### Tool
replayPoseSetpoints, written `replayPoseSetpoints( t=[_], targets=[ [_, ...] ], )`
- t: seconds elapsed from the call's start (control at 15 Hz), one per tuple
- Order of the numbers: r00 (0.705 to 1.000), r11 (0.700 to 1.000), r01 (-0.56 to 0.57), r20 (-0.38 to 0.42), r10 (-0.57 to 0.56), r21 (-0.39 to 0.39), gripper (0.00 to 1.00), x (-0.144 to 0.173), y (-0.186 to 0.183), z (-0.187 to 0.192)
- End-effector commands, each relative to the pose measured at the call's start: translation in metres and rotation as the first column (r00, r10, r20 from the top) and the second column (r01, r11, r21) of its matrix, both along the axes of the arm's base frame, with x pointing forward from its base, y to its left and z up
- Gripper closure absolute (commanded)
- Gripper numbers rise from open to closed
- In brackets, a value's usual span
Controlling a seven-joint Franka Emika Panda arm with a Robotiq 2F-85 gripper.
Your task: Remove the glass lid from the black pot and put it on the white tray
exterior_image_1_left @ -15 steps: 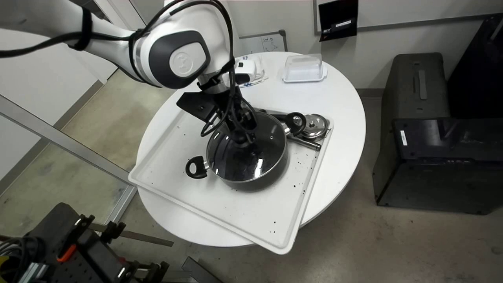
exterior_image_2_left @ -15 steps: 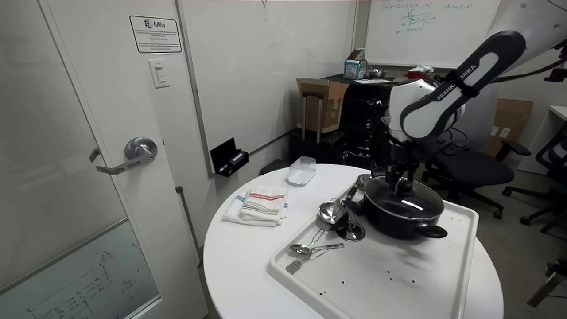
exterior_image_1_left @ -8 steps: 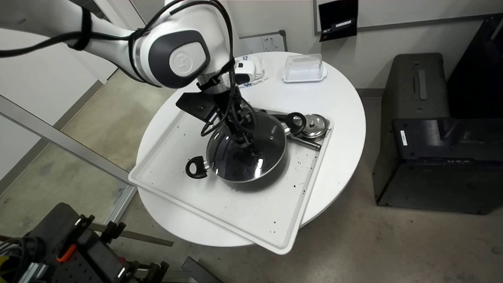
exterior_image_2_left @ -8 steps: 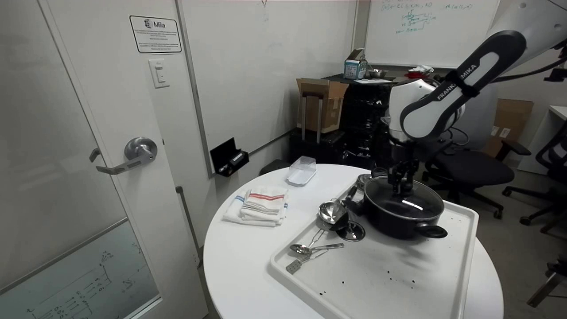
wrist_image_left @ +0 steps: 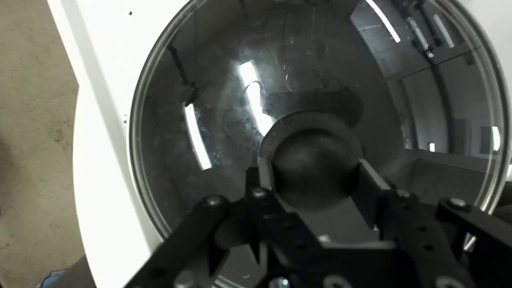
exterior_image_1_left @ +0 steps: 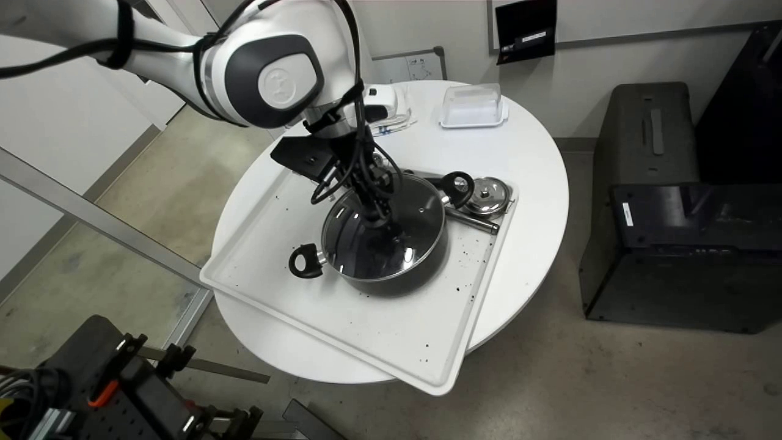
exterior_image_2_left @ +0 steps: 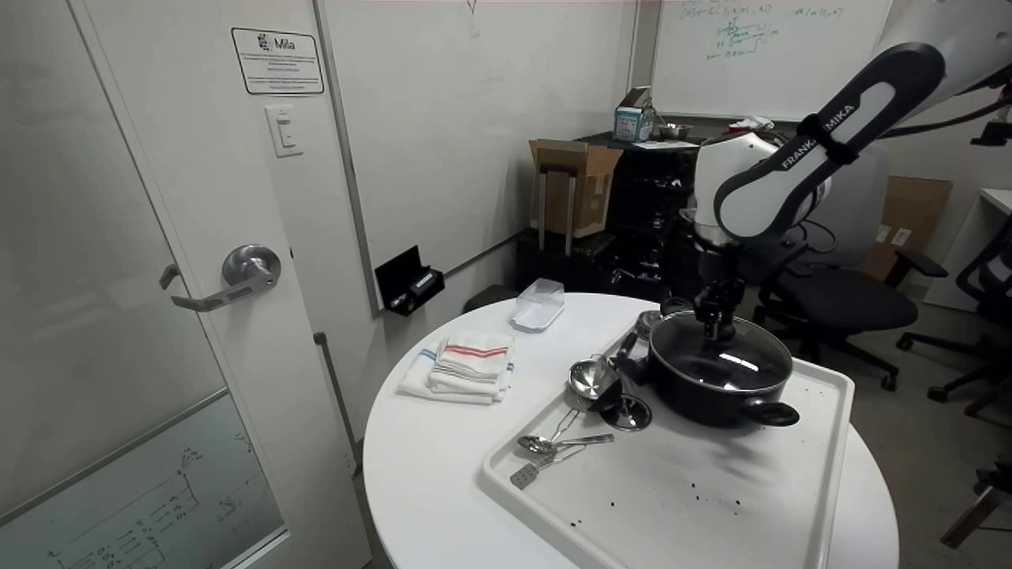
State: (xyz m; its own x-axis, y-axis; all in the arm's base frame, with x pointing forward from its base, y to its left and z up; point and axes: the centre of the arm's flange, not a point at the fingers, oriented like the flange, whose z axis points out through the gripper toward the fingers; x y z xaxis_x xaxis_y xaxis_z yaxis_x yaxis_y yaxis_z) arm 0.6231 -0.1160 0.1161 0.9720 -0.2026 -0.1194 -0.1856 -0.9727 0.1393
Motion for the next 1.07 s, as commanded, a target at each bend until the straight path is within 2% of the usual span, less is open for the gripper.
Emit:
replayPoseSetpoints(
  t=[0.0,0.4,0.6,1.0],
  targets=[
    [1.0,1.0,-0.019,-0.015,0.019,0.001,0.75,-0.001,-0.005,0.012],
    [0.999,0.999,-0.03,-0.016,0.03,0.021,0.75,-0.014,-0.018,0.032],
    [0.998,0.998,-0.06,0.009,0.06,0.034,0.75,-0.021,-0.022,0.048],
    [0.994,0.993,-0.111,0.032,0.109,0.047,0.75,-0.022,0.002,0.071]
  ],
)
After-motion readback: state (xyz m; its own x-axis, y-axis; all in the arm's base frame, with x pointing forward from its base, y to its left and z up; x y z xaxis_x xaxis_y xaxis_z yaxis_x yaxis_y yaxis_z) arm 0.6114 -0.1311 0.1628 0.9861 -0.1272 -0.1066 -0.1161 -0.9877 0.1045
